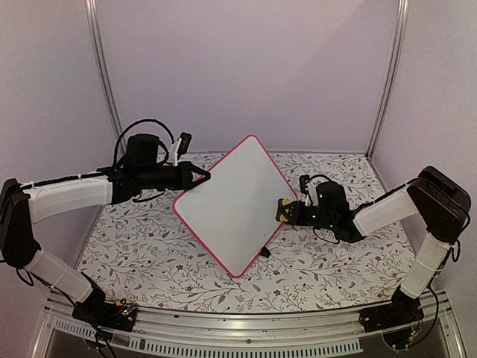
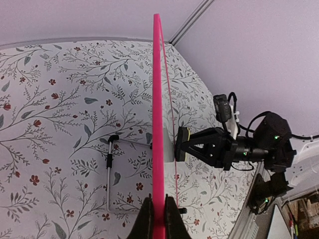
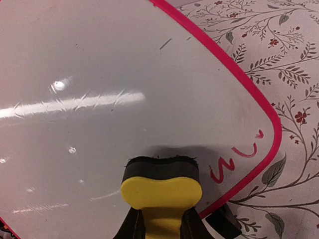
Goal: Erase the whiteboard
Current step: Erase the whiteboard at the center of the board.
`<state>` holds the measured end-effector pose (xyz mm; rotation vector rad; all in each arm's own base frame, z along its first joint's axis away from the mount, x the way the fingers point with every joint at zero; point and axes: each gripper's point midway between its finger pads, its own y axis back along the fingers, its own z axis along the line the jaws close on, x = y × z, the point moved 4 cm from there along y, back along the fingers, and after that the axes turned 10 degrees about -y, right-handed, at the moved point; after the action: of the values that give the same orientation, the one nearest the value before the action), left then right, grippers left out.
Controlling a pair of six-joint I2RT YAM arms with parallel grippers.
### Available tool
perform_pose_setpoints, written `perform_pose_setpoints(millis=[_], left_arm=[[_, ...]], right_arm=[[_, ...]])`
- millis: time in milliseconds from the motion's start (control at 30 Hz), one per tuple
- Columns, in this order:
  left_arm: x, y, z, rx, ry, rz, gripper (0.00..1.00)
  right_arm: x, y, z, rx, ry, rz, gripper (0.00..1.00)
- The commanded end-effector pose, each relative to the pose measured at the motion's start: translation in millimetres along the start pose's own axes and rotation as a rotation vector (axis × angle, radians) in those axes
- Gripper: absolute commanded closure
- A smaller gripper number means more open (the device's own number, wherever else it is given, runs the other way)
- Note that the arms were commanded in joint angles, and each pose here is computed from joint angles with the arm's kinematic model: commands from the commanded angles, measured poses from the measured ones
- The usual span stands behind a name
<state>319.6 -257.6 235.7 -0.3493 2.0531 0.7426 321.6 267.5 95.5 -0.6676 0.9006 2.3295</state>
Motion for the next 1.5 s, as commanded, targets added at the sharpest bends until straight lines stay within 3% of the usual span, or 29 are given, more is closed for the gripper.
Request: perform_pose_setpoints(millis=[0, 167, 800, 933, 1167, 1467], left_arm=[[-25.4, 11.3, -10.1, 0.023, -0.1, -0.111, 1.0], [-25.8, 11.7, -9.7, 0.023, -0.101, -0.112, 1.0], [-26.3, 11.5, -6.5, 0.021, -0.089, -0.114, 1.0], [-26.0, 11.7, -6.7, 0.019, -0.091, -0.114, 1.0], [-26.9, 12.3, -7.0, 0.02, -0.092, -0.116, 1.0], [-28.6, 13.7, -7.6, 0.021, -0.092, -0.121, 1.0]], right_arm=[[-35.5, 1.8, -3.3, 0.05, 0.012, -0.085, 0.93], [-37.5, -2.7, -1.4, 0.034, 0.028, -0.075, 0.93], [32.5, 3.5, 19.7, -0.049, 0.05, 0.041, 0.93], [32.0, 3.9, 21.2, -0.038, 0.047, 0.028, 0.93], [3.6, 1.6, 0.8, 0.127, 0.039, -0.058, 0.94], [7.5, -11.5, 4.9, 0.11, 0.073, -0.024, 0.95]])
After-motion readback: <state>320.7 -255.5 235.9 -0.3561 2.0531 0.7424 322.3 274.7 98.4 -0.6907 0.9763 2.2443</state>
